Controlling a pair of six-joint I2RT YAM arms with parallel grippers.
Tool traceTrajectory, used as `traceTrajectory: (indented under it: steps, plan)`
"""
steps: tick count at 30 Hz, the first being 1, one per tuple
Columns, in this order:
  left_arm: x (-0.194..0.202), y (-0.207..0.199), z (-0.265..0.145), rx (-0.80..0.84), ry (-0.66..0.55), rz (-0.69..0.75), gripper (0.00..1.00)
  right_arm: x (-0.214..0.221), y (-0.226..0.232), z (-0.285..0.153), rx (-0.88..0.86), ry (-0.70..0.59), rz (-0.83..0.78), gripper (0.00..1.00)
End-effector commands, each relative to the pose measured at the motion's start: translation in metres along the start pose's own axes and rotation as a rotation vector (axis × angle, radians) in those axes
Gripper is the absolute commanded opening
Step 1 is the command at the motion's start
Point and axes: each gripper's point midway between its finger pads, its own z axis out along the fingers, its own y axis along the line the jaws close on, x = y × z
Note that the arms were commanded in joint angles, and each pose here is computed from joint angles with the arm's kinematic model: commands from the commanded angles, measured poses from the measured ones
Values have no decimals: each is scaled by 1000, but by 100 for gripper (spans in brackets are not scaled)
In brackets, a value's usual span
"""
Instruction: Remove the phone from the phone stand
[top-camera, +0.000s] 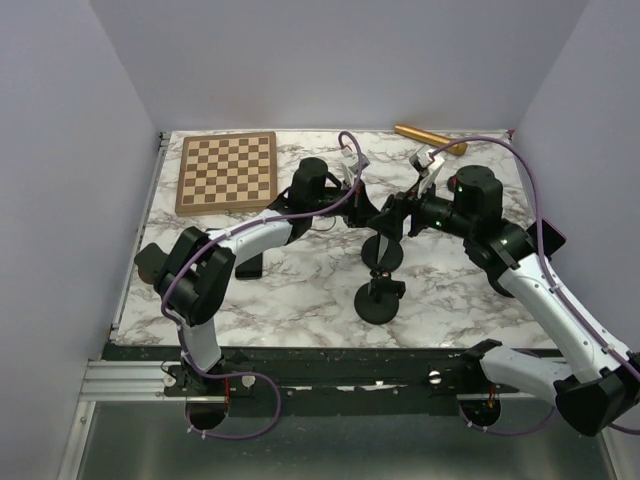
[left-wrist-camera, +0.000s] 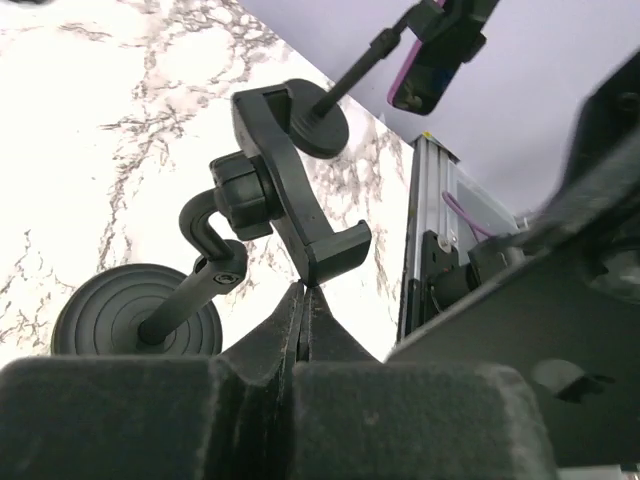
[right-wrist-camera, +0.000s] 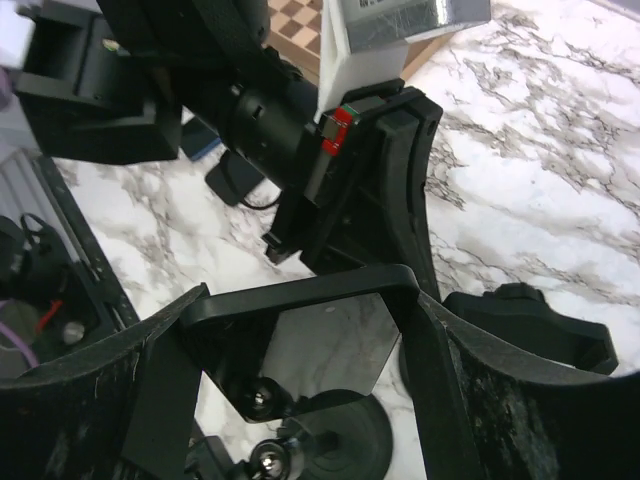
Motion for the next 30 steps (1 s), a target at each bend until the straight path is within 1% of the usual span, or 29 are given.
traceTrajectory:
  steps: [1, 2, 3, 4, 7, 9, 11, 15, 16, 17, 18, 20, 23, 25, 27, 30]
  plan:
    - [-27, -6, -2, -66, -94, 59, 0, -31, 13, -12, -13, -78, 73, 1]
    - [-29, -7, -4, -78, -98, 57, 0, -31, 12, -12, -3, -70, 80, 1]
    - [-30, -7, -6, -92, -99, 56, 3, -34, 10, -14, 12, -75, 90, 1]
    - [-32, -9, -8, -104, -101, 57, 8, -36, 9, -16, 26, -80, 97, 1]
    - [-36, -16, -19, -140, -105, 70, 32, -45, 7, -24, 61, -107, 117, 1]
    - [-39, -20, -27, -161, -119, 80, 43, -51, 6, -27, 78, -121, 132, 1]
    - [-40, -25, -36, -174, -129, 83, 51, -56, 5, -29, 94, -132, 156, 1]
    - [-42, -26, -67, -235, -156, 65, 60, -67, 1, -29, 126, -159, 215, 1]
    - [-43, -26, -78, -256, -173, 58, 73, -70, 0, -28, 131, -168, 238, 1]
    - [-42, -26, -91, -279, -189, 51, 80, -73, -1, -27, 138, -175, 258, 1]
    - [-41, -27, -102, -298, -199, 47, 84, -76, -1, -25, 137, -179, 281, 1]
    - [-42, -32, -126, -356, -215, 45, 87, -78, -2, -16, 134, -167, 333, 1]
    - [-45, -34, -166, -514, -220, 54, 87, -76, -7, -1, 145, -129, 424, 1]
    - [-52, -40, -196, -628, -253, 86, 88, -73, -7, 12, 140, -101, 484, 1]
    - [-66, -45, -231, -773, -324, 126, 90, -70, 0, 27, 138, -78, 520, 1]
    - [-91, -59, -288, -990, -469, 215, 94, -59, 13, 55, 190, -22, 542, 1]
